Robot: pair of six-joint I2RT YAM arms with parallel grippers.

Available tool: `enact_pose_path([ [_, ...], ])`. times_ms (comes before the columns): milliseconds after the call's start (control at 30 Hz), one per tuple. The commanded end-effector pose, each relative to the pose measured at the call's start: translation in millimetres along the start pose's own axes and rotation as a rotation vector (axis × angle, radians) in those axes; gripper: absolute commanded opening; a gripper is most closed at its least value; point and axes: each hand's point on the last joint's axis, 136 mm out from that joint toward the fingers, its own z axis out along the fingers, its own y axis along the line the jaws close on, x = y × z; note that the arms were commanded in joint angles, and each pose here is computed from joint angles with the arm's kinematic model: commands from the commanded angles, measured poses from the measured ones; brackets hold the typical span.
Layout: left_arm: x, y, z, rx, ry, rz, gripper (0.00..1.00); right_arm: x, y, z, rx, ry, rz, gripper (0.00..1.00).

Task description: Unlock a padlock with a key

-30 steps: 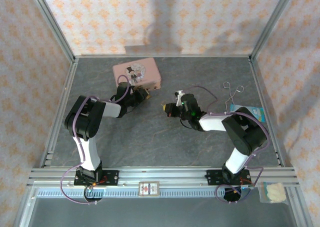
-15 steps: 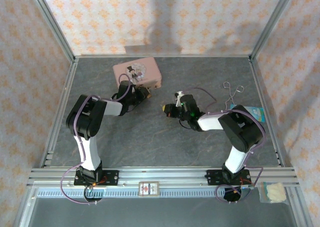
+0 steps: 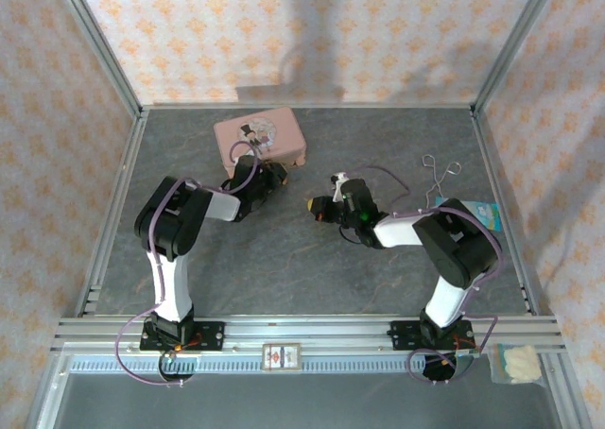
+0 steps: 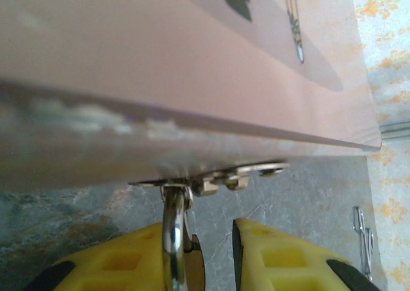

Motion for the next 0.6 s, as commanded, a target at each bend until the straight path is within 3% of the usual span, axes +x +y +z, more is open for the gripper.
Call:
enact_pose_path([
  [0, 39.3, 48.0, 5.2, -0.140, 0.061, -0.074, 0.30, -7.0, 6.8, -7.0, -0.005, -0.037, -0.023, 0.00],
  [267, 46.2, 55.0, 9.2, -0.186, -0.018, -0.056, 0.30, -9.4, 4.7, -10.5, 0.015, -0.047, -0.031, 0.00],
  [567, 45.3, 54.9, 10.3, -0.175, -0.036, -0.064, 0.05, -12.5, 0.7, -12.5, 0.046, -0.048, -0.052, 0.00],
])
